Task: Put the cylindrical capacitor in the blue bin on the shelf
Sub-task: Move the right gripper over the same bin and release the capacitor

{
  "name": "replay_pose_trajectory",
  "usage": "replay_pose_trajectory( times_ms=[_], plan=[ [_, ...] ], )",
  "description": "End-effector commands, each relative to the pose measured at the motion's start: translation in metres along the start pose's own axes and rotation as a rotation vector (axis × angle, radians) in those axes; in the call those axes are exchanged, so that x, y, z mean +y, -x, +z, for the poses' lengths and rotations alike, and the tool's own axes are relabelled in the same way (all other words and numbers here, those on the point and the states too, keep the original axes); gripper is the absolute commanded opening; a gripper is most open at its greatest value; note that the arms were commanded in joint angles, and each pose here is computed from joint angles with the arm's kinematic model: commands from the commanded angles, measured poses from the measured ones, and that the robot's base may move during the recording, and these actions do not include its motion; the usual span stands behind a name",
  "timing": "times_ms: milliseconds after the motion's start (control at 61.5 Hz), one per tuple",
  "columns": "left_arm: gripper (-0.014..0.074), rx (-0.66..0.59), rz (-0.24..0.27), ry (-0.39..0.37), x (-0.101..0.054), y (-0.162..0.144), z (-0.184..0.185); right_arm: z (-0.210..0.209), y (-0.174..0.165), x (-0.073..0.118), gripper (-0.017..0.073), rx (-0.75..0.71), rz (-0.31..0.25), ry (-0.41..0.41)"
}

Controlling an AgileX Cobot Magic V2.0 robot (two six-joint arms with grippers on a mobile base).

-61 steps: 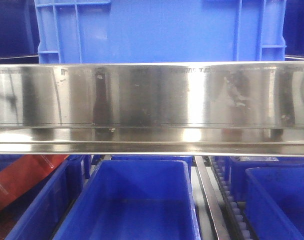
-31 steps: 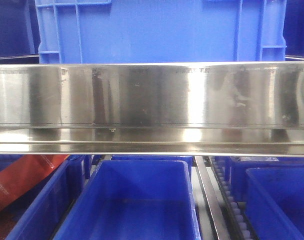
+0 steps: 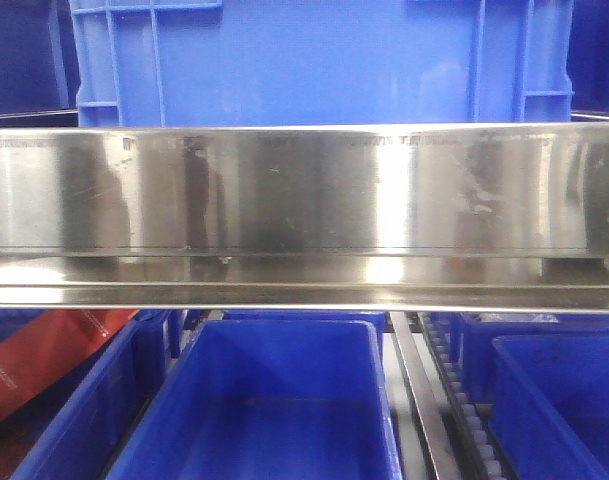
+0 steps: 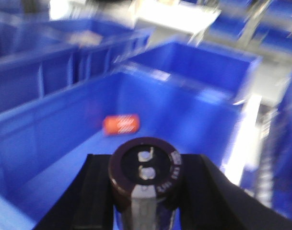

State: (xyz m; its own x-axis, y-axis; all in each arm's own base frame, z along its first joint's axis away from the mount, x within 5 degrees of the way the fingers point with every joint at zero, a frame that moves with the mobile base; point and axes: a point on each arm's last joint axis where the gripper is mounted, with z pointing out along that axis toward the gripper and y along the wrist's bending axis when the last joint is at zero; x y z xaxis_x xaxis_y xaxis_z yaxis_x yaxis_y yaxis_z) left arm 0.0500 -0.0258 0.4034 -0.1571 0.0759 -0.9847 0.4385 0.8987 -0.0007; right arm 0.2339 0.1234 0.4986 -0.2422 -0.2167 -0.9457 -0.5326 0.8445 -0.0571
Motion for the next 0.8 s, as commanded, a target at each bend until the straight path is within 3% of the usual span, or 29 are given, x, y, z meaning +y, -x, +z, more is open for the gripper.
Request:
replay_pose_trajectory(
  times_ms=[0, 163, 374, 667, 732, 781],
  plan=[
    [-0.0111, -0.022, -0.015, 0.000, 0.000, 0.001, -0.001, 0.026, 0.011, 0.002, -0.0162, 0.076, -0.019, 0.027],
    [-0.0111, -0.022, -0.015, 0.000, 0.000, 0.001, -0.001, 0.091, 0.006, 0.001, -0.0162, 0.254, 0.000, 0.081],
    [-0.0111, -0.022, -0.015, 0.000, 0.000, 0.001, -0.001, 0.161, -0.028, 0.004, -0.0162, 0.413, 0.051, 0.145],
    [-0.0111, -0.022, -0.015, 0.000, 0.000, 0.001, -0.001, 0.195, -0.054, 0.004, -0.0162, 0.501, 0.061, 0.153],
    [-0.0111, -0.022, -0.015, 0.000, 0.000, 0.001, -0.001, 0.195, -0.054, 0.004, -0.0113, 0.501, 0.061, 0.153],
    [-0.0111, -0.024, -0.016, -0.001, 0.000, 0.001, -0.001, 0.194, -0.054, 0.004, -0.0010, 0.503, 0.061, 0.153]
  ],
)
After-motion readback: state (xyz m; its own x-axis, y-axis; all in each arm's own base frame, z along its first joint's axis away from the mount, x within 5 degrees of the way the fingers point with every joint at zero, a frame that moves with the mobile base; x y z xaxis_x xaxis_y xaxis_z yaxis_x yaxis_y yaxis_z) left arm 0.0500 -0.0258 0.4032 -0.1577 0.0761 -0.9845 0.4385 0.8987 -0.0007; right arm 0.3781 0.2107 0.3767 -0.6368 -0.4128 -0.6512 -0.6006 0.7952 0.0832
